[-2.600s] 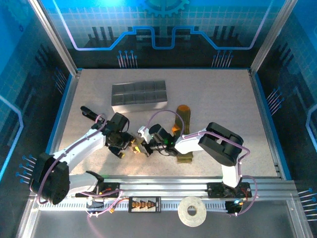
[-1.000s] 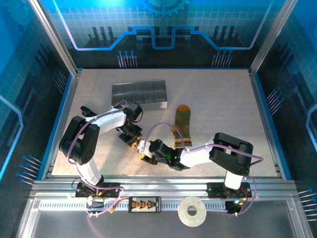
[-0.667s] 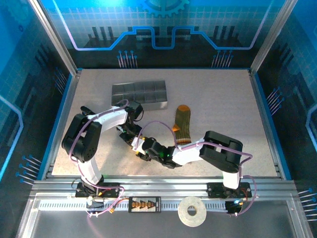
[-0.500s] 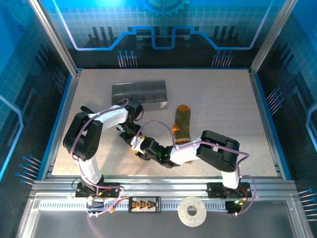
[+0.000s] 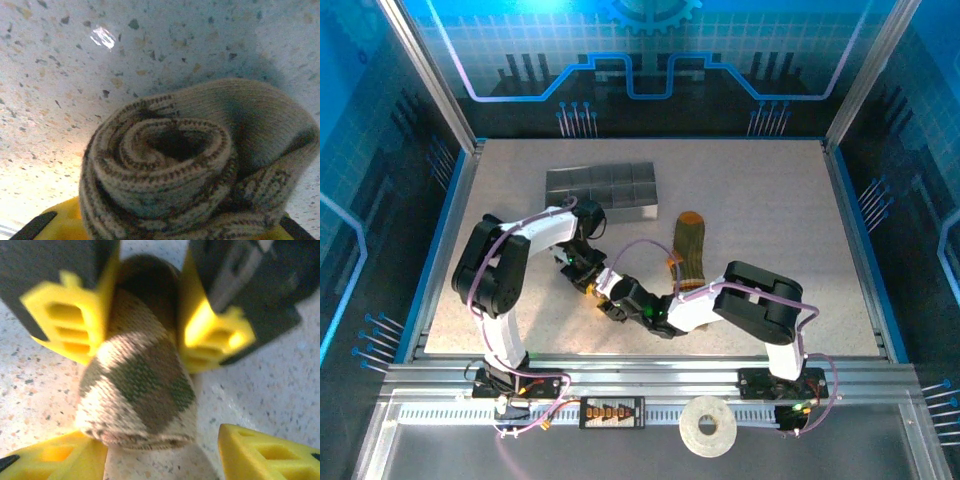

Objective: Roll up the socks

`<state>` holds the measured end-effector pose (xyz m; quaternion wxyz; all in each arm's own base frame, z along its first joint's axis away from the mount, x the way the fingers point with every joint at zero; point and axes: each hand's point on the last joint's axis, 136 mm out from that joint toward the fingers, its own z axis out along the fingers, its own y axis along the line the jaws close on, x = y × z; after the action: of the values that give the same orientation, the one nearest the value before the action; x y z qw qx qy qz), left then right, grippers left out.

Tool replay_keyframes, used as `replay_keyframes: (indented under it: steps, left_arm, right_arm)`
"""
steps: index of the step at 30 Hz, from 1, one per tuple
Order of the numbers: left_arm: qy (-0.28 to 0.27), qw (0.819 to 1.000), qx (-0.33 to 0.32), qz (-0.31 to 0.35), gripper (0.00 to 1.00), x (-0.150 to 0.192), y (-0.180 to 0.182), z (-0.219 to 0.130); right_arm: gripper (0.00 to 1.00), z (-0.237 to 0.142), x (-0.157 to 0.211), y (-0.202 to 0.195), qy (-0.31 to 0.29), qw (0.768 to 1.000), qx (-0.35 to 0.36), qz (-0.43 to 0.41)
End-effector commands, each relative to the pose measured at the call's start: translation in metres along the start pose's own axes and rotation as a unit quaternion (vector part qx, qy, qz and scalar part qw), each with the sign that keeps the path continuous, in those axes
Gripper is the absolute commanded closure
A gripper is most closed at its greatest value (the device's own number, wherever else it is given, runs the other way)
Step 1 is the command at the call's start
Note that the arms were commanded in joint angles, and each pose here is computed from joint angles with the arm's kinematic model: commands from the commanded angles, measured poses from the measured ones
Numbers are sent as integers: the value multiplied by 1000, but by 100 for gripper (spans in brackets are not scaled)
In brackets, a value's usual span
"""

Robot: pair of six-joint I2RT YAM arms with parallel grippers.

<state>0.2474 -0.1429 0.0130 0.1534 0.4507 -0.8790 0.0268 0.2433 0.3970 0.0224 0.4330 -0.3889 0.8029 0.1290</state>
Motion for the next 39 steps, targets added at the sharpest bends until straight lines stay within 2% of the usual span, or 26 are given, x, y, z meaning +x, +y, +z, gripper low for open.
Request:
replay_keyframes:
  steps: [1, 4, 7, 13, 17, 21, 25, 26, 29, 35, 39]
  left_arm:
    - [24, 990, -140, -20, 77, -2, 60, 49]
    - [28, 990, -137, -28, 77, -1, 61, 52]
    - [31, 990, -135, -35, 77, 0, 64, 56]
    - [32, 990, -132, -38, 77, 0, 64, 57]
    - [27, 990, -131, -34, 77, -1, 61, 56]
    - [24, 990, -131, -35, 77, -3, 60, 57]
    - [24, 991, -130, -35, 78, -5, 59, 57]
    - [24, 991, -130, -35, 78, -5, 59, 57]
    - [24, 991, -130, -36, 78, -5, 60, 57]
    - [26, 991, -125, -35, 78, -4, 58, 56]
    - [26, 991, -124, -33, 78, -5, 57, 56]
  right_arm:
    - [39, 2, 9, -15, 5, 995, -10, 104]
    - [38, -1, 11, -6, 17, 984, -52, 169]
    - [36, -2, 16, 4, 29, 977, -72, 200]
    - [33, 6, 23, 3, 29, 976, -59, 208]
    - [32, 6, 9, 13, 14, 973, -101, 208]
    - [30, -3, 15, 25, 14, 967, -141, 212]
    - [10, -15, 20, 31, 24, 955, -178, 235]
    - [0, -15, 20, 31, 32, 949, -187, 251]
    - [1, -12, 19, 32, 48, 938, -189, 287]
    - [16, 11, 27, 36, 92, 913, -169, 360]
    - [23, 18, 38, 36, 119, 913, -150, 361]
